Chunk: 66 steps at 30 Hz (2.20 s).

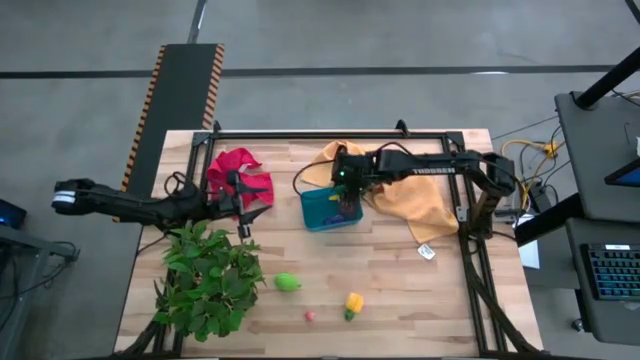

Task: Pick and placing Produce into tupperware
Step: Put the green bell pepper into the blue bin, then put the yellow pineapple into the blue bin

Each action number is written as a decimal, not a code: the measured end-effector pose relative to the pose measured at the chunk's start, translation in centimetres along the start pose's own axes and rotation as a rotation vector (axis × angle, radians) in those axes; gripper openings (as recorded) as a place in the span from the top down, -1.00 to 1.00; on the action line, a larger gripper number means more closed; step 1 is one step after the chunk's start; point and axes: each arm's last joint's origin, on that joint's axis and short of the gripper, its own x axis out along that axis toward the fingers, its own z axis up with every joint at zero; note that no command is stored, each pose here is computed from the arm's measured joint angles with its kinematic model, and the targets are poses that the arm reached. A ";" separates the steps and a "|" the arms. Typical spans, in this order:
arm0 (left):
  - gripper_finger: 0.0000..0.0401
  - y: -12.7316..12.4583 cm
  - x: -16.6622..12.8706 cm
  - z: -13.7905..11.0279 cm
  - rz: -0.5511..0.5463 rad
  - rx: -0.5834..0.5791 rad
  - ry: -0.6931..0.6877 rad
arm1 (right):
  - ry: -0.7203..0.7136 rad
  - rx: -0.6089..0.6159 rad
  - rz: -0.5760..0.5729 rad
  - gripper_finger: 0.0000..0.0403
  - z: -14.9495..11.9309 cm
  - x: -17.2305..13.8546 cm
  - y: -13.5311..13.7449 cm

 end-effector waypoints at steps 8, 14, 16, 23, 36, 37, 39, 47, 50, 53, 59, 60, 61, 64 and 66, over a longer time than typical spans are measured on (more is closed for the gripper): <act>0.05 -0.1 0.3 0.0 -0.003 0.006 0.009 | 0.043 -0.016 0.004 0.07 -0.3 1.8 -0.4; 0.05 0.0 0.3 0.3 0.002 0.007 -0.005 | 0.076 -0.039 -0.006 0.07 -0.4 3.8 -0.7; 0.05 0.1 0.3 0.4 0.003 0.006 -0.011 | 0.079 -0.037 -0.010 0.07 -0.4 3.9 -0.9; 0.05 0.2 0.1 0.6 0.008 0.002 -0.027 | 0.080 -0.040 -0.016 0.06 -0.4 3.9 -1.2; 0.05 0.1 0.1 0.6 0.007 0.003 -0.024 | 0.081 -0.024 -0.019 -0.52 -0.1 3.4 -1.2; 0.05 0.1 0.1 0.6 0.007 0.003 -0.024 | 0.078 -0.011 -0.019 -0.55 0.0 3.1 -1.2; 0.05 0.1 0.1 0.5 0.007 0.004 -0.022 | 0.060 -0.001 -0.014 -0.58 0.4 2.2 -1.1; 0.05 0.1 0.1 0.5 0.007 0.004 -0.022 | -0.083 -0.031 0.122 -0.51 1.2 -3.8 1.1; 0.05 0.1 0.1 0.5 0.007 0.004 -0.021 | -0.136 -0.077 0.202 -0.48 0.6 -6.5 2.9; 0.05 0.1 0.1 0.5 0.006 0.004 -0.021 | -0.191 -0.155 0.258 -0.45 -0.3 -9.0 5.1; 0.05 0.1 0.1 0.5 0.006 0.004 -0.021 | -0.278 -0.351 0.355 -0.44 -2.2 -12.4 9.0; 0.05 0.1 0.1 0.5 0.006 0.004 -0.021 | -0.285 -0.391 0.369 -0.44 -2.5 -12.7 9.7; 0.05 0.1 0.1 0.5 0.006 0.004 -0.021 | -0.288 -0.431 0.382 -0.44 -2.9 -13.0 10.3; 0.05 0.1 0.1 0.5 0.007 0.003 -0.023 | -0.286 -0.545 0.422 -0.43 -4.2 -13.5 12.5; 0.05 0.1 0.1 0.5 0.007 0.003 -0.022 | -0.286 -0.621 0.446 -0.43 -5.0 -13.6 14.0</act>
